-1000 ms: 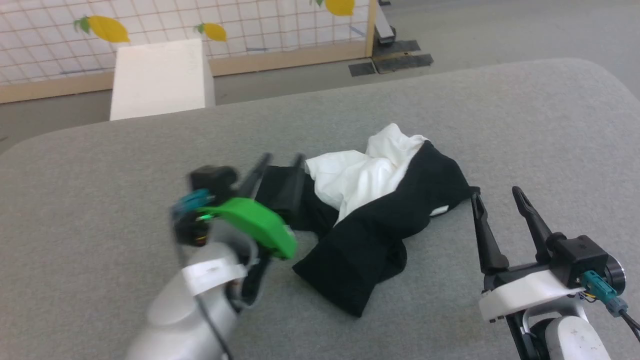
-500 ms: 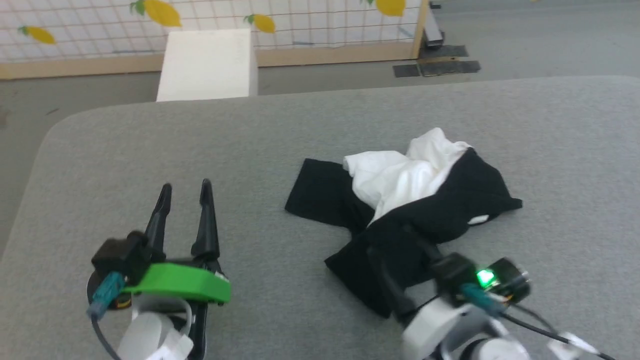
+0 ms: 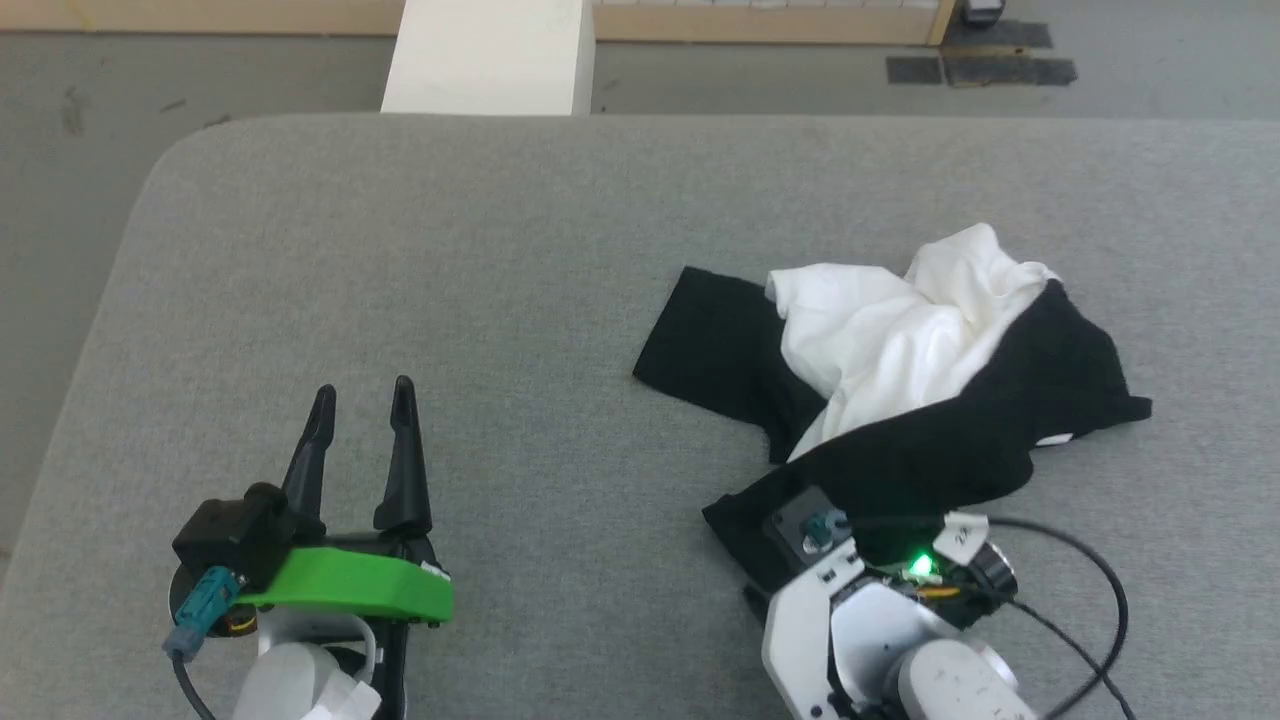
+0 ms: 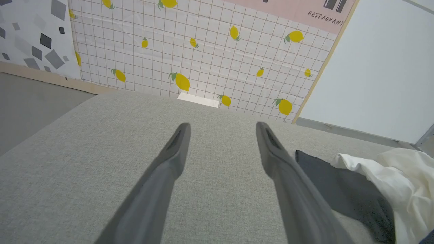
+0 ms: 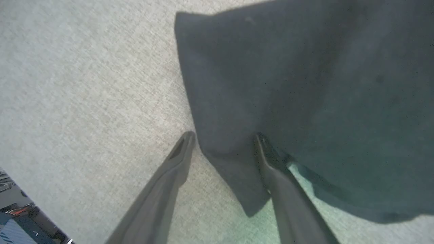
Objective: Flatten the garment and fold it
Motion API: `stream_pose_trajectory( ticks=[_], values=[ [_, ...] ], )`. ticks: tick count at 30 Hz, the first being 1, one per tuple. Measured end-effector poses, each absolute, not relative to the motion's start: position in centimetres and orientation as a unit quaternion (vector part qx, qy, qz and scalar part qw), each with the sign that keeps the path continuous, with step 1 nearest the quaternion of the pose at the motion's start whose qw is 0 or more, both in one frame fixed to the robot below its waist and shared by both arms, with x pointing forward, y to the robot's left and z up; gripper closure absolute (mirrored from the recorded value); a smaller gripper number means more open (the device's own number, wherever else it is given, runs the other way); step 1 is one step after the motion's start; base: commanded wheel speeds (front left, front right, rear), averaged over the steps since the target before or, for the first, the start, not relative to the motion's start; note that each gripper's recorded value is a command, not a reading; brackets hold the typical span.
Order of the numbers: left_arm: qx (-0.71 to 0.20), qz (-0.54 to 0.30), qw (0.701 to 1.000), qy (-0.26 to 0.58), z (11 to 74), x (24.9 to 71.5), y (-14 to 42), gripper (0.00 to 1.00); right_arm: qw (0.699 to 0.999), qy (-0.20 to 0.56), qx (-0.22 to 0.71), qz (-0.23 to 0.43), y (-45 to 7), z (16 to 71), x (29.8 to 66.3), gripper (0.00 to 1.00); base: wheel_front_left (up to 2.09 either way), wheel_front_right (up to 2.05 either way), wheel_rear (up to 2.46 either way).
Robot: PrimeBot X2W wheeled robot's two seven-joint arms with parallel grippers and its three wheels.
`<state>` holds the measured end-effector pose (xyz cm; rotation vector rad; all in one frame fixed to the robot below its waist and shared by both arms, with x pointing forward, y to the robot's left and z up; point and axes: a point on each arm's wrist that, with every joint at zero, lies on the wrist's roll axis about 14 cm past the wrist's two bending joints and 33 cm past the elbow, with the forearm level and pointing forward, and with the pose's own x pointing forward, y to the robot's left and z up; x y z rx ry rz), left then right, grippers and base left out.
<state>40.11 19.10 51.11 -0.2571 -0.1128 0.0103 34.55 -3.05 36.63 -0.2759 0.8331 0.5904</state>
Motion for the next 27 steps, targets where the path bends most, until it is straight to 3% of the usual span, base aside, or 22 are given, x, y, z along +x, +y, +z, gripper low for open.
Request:
stream_pose_trajectory(
  ticks=[1,5,10,14,17,21,27],
  values=[
    [-0.128,0.007,0.99,-0.054,50.9,40.1,19.2,0.0,0.861,0.4,-0.133,0.284,-2.9,36.7,34.7,1.0,0.0,0.0,0.0],
    [-0.123,0.01,0.991,-0.051,50.7,40.1,19.5,0.0,0.867,0.386,-0.12,0.293,-2.4,37.7,35.4,1.0,0.0,0.0,0.0],
    [-0.125,0.0,0.991,-0.05,50.7,40.3,18.7,0.0,0.922,0.264,-0.054,0.278,-2.4,44.4,38.6,1.0,0.0,0.0,0.0],
    [-0.129,-0.019,0.99,-0.058,51.4,40.6,17.5,0.0,0.977,0.132,-0.02,0.169,-9.2,52.1,42.2,1.0,0.0,0.0,0.0],
    [-0.132,-0.035,0.989,-0.063,51.8,40.8,16.3,0.0,0.995,0.086,-0.018,0.049,-17.2,55.3,42.6,1.0,0.0,0.0,0.0],
    [-0.135,-0.059,0.987,-0.063,52.0,41.0,14.7,0.0,0.989,0.117,-0.006,-0.09,-26.6,54.0,39.9,1.0,0.0,0.0,0.0],
    [-0.138,-0.078,0.985,-0.063,52.3,41.0,13.3,0.0,0.938,0.259,0.07,-0.218,-34.5,45.2,32.5,1.0,0.0,0.0,0.0]
  ],
)
